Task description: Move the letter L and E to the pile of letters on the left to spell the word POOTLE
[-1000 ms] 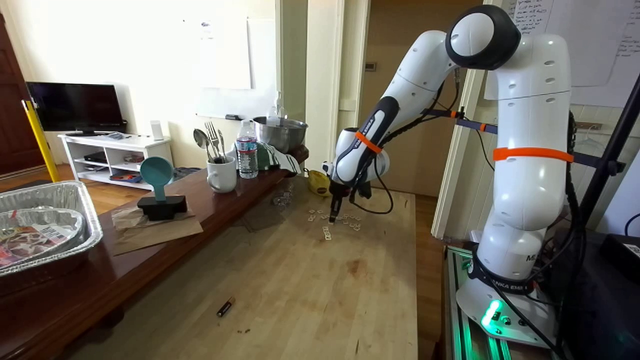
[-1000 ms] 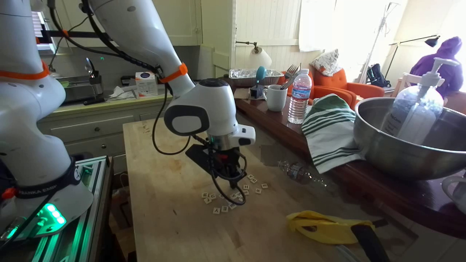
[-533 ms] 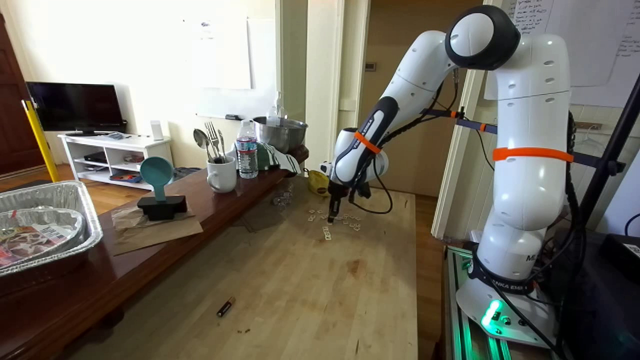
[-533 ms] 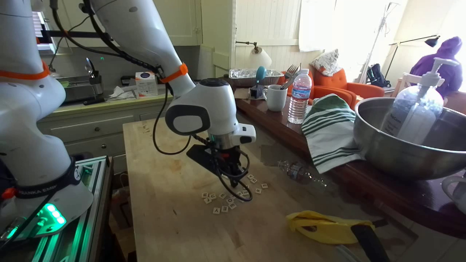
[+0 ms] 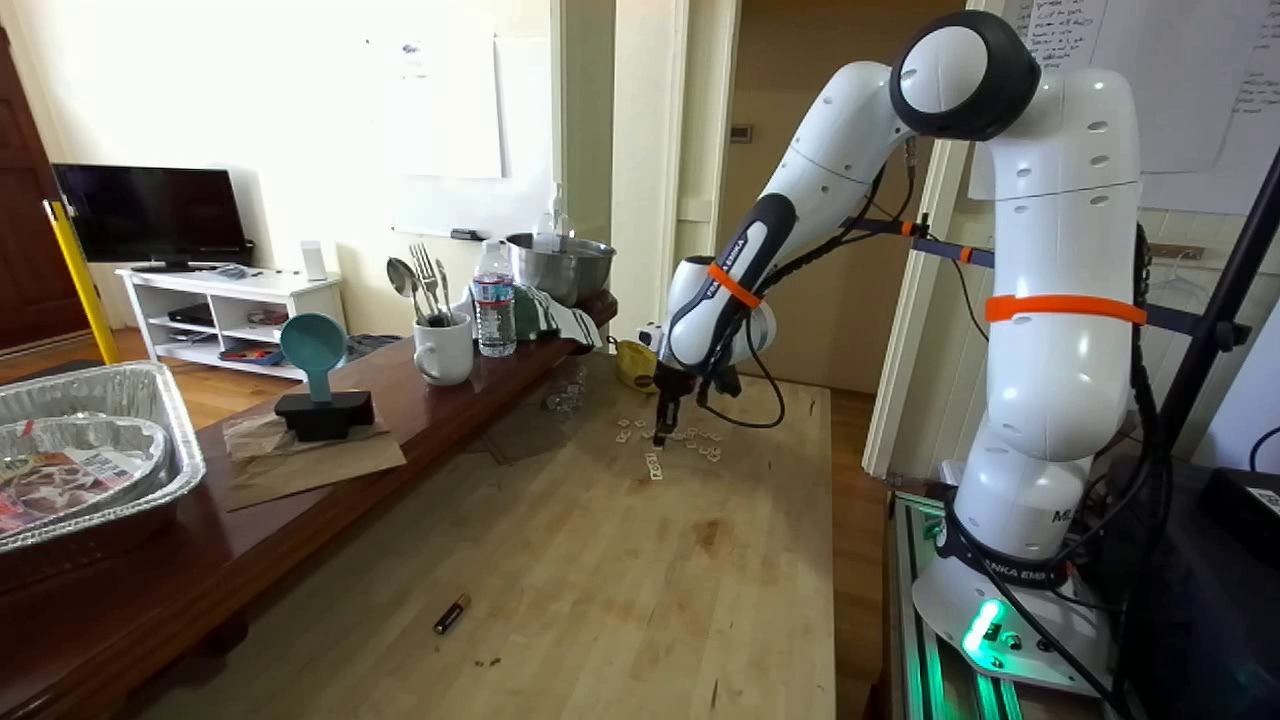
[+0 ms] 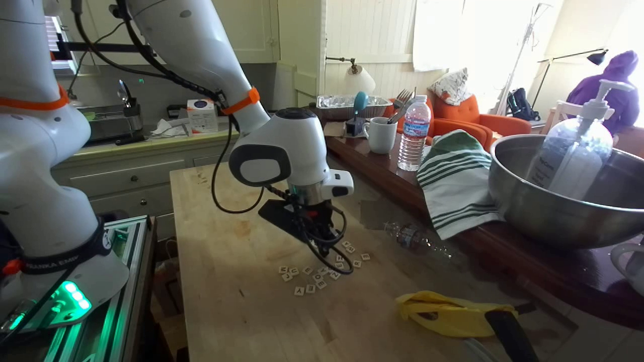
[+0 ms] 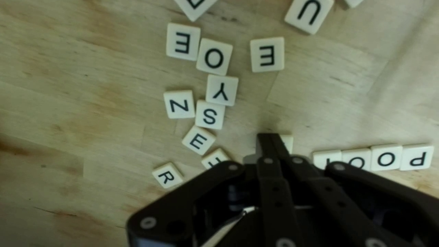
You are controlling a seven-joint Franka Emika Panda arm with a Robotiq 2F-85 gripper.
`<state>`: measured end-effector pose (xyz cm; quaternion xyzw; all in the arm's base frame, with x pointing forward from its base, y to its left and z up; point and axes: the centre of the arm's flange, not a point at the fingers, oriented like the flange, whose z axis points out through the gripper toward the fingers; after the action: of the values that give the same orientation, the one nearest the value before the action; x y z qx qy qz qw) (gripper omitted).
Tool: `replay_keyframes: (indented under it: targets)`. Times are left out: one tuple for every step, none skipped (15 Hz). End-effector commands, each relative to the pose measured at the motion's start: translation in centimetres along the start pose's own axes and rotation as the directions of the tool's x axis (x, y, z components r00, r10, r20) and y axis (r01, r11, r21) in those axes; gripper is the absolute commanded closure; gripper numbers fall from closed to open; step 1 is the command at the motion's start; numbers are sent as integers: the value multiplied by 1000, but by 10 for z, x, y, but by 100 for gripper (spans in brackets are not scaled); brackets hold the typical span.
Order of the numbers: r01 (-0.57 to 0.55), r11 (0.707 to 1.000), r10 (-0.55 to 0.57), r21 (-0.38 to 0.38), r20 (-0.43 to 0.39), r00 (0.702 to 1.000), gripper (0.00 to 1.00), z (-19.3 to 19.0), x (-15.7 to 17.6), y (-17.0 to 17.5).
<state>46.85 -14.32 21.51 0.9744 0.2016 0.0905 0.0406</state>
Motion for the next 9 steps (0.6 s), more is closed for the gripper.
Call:
replay_keyframes:
  targets:
    - [34,999,-36,42,41,999,100,52,-5,-18]
    - [37,998,-38,41,40,998,100,52,-4,-18]
    - [38,998,-40,42,39,998,100,53,-4,-18]
    - [40,998,-41,42,38,998,100,53,-3,-18]
    - [41,998,-43,41,38,998,100,53,-3,-19]
    - [41,998,-43,42,36,998,100,53,-2,-19]
    - [42,998,-43,42,34,998,100,53,-2,-19]
    - [42,998,-44,44,34,998,100,53,-1,-20]
    - [44,998,-45,44,33,998,100,53,0,-20]
